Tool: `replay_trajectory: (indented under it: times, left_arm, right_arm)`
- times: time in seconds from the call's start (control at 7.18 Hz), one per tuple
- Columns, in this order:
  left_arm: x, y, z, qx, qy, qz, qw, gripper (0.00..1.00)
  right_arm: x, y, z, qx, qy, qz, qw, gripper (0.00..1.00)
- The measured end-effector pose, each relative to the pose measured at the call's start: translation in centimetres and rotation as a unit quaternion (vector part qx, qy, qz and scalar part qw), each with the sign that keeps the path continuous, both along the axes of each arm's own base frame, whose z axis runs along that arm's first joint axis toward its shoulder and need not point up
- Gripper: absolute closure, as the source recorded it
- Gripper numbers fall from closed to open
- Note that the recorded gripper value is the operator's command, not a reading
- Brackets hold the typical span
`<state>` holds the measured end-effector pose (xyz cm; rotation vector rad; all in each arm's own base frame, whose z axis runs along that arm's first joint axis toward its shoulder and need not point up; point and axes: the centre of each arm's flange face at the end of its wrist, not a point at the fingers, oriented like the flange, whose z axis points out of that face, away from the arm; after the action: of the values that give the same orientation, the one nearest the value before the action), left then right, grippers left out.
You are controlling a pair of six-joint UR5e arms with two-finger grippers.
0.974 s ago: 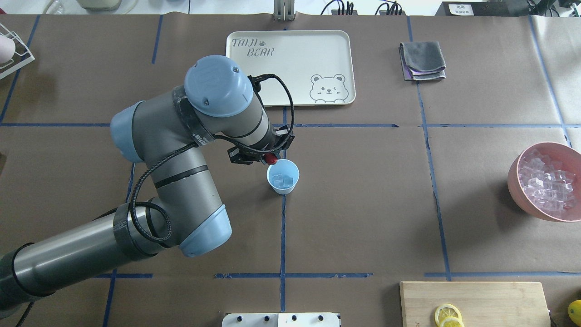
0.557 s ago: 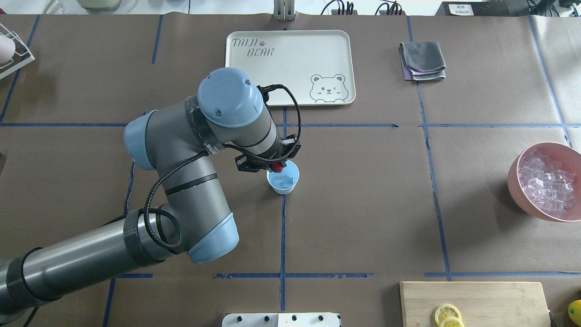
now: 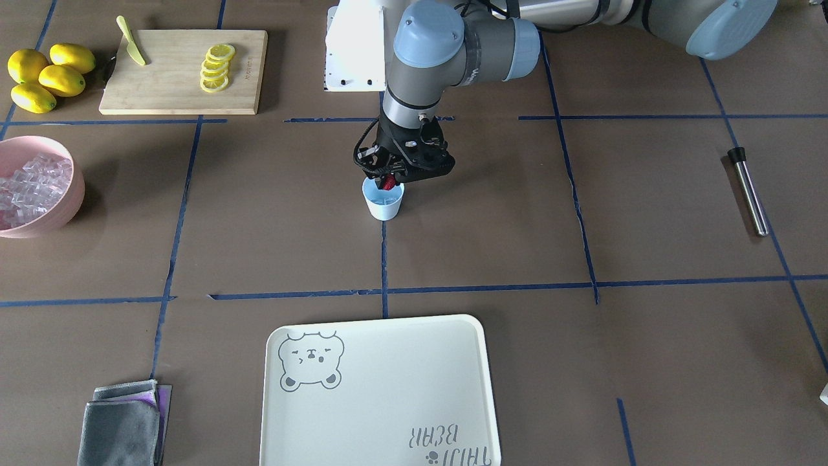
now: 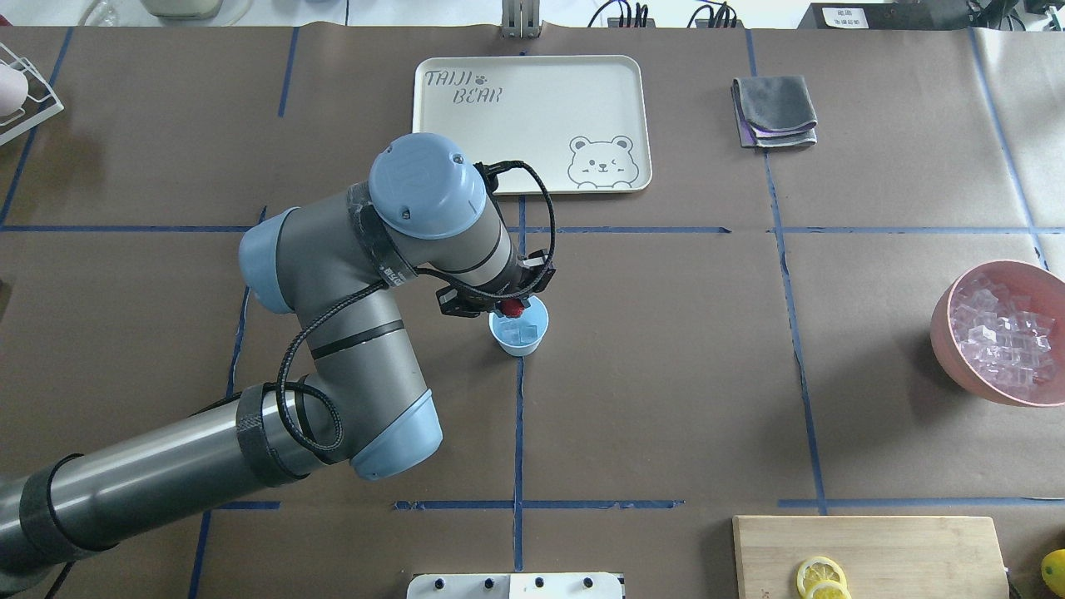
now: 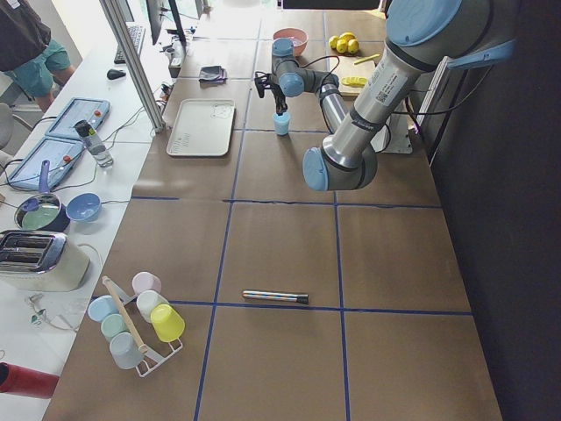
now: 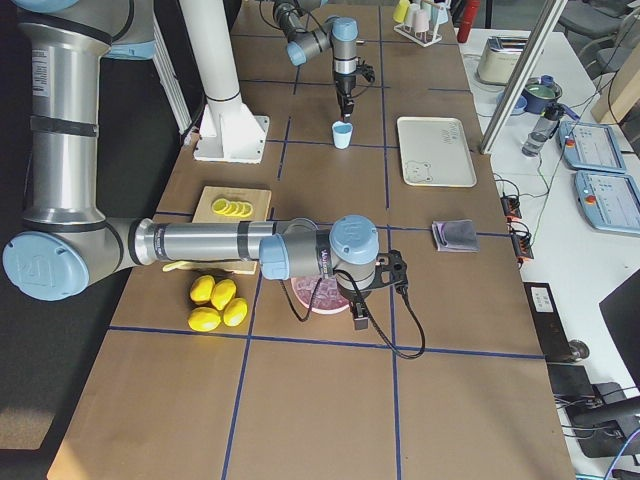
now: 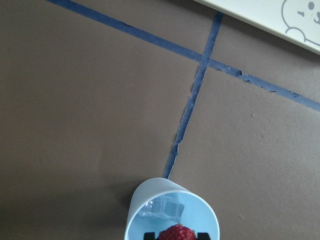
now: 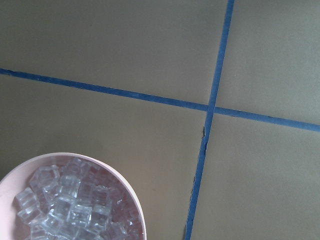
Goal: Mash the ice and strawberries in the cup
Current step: 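Open the left gripper to drop the strawberry into the cup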
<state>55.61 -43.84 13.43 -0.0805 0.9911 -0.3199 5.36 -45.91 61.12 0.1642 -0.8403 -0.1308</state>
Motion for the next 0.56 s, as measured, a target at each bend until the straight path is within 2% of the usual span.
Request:
replay_trajectory:
  times: [0.56]
  left_arm:
    - [-1.1,-0.3,-0.2,0.004,0.002,-0.004,1.0,0.0]
  right_arm:
    - [0.2,0.0,0.5,-0.004,0.001,0.001,1.0,0.0]
